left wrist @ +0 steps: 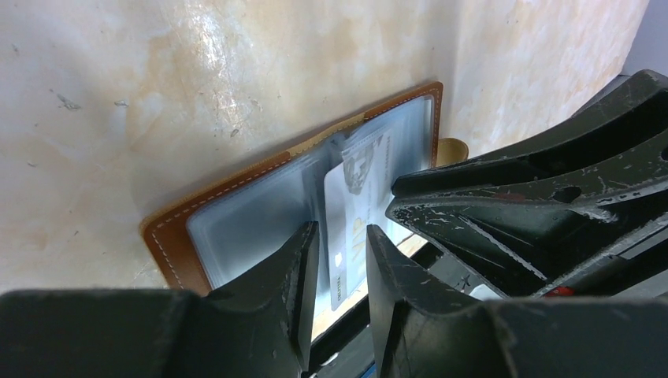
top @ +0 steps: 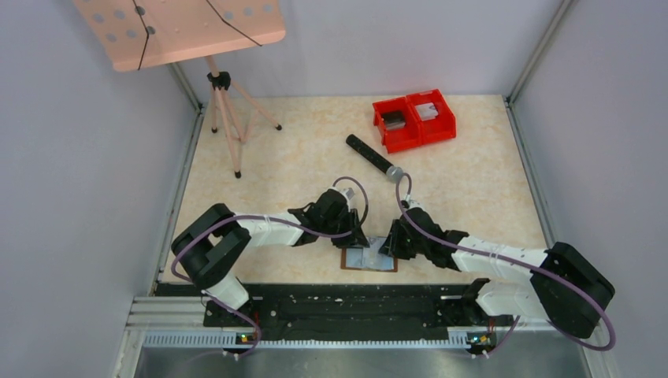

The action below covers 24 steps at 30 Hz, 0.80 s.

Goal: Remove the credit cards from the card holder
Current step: Remove the credit card from the card holder.

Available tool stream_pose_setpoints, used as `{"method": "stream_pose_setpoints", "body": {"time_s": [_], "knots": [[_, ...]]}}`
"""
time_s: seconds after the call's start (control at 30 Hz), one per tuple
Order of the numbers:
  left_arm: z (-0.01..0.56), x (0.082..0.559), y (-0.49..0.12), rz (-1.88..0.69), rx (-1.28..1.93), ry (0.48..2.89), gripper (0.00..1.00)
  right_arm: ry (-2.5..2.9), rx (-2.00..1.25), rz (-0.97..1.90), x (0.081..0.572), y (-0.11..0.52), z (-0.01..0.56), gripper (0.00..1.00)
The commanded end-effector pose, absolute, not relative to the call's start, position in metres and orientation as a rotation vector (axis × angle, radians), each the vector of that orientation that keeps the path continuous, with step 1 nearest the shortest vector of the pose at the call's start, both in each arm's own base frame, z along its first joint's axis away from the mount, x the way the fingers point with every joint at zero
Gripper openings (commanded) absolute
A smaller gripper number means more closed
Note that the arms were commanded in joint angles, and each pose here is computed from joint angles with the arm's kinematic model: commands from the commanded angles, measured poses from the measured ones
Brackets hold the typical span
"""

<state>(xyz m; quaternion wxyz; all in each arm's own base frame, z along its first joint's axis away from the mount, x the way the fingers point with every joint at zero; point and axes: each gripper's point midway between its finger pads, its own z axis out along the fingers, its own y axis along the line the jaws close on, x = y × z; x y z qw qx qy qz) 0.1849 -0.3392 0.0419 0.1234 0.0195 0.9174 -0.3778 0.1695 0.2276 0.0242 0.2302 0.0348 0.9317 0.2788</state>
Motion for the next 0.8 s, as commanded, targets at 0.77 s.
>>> {"method": "stream_pose_setpoints", "body": {"time_s": [0.77], "knots": [[0.062, 0.178, -0.359, -1.33, 0.045, 2.614, 0.02, 2.638, 0.131, 0.679, 0.158, 0.211, 0.002, 0.19]]}}
